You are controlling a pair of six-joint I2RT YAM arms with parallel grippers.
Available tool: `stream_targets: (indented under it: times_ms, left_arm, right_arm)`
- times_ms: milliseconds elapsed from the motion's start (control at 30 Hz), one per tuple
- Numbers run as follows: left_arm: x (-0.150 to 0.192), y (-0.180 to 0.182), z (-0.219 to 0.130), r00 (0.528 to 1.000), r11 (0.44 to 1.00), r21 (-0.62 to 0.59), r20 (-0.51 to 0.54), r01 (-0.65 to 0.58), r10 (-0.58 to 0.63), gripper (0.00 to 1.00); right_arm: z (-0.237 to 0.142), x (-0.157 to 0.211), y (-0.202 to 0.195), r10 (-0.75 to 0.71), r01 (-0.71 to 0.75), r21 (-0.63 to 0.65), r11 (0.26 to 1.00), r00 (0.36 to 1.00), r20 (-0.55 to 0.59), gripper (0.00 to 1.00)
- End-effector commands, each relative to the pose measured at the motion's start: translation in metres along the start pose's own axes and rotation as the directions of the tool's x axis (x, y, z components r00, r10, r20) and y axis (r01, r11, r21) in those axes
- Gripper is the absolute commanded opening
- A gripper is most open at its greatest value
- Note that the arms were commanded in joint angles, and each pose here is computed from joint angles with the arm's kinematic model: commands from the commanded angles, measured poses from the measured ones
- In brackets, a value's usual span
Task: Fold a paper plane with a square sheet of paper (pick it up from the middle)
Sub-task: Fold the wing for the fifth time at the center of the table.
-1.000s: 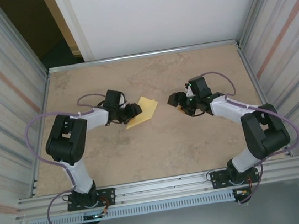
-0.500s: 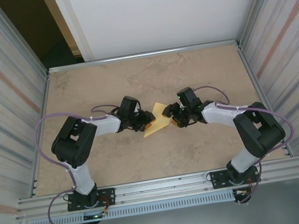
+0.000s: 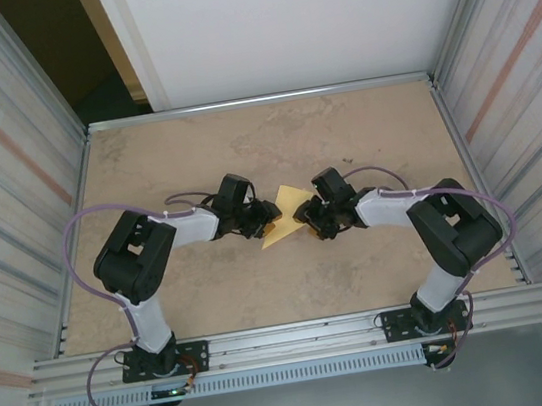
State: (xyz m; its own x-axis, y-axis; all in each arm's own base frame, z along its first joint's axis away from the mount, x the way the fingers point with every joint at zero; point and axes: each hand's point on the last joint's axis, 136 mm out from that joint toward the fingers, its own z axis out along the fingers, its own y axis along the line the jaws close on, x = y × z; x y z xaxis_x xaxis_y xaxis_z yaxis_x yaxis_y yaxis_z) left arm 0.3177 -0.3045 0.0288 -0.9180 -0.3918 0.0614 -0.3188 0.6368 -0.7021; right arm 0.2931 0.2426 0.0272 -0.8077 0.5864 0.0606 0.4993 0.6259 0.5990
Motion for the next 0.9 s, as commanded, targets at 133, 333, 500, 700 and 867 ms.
stream_targets:
  times_ms: [133,333,500,700,867]
  left_arm:
    - [0.017,0.05,0.012,0.996,0.986,-0.15,-0.046,0.067,-0.075,0.38]
    - [0.017,0.051,0.013,0.996,0.987,-0.144,-0.05,0.071,-0.079,0.38]
    - [0.017,0.051,0.012,0.995,0.987,-0.142,-0.048,0.075,-0.083,0.38]
    - [0.016,0.053,0.011,0.995,0.987,-0.143,-0.048,0.075,-0.083,0.38]
    - [0.016,0.051,0.011,0.995,0.987,-0.14,-0.048,0.075,-0.082,0.38]
  right_arm:
    - [0.008,0.0,0.011,-0.026,0.026,-0.026,0.999,1.0,0.006,0.37]
    - [0.012,0.0,0.016,-0.036,0.036,-0.047,0.998,0.999,-0.003,0.36]
    - [0.007,0.001,0.03,-0.064,0.064,-0.111,0.992,0.998,0.002,0.32]
    - [-0.002,-0.003,0.035,-0.08,0.085,-0.142,0.986,0.996,0.042,0.31]
    - [-0.002,-0.003,0.035,-0.076,0.082,-0.151,0.985,0.996,0.045,0.27]
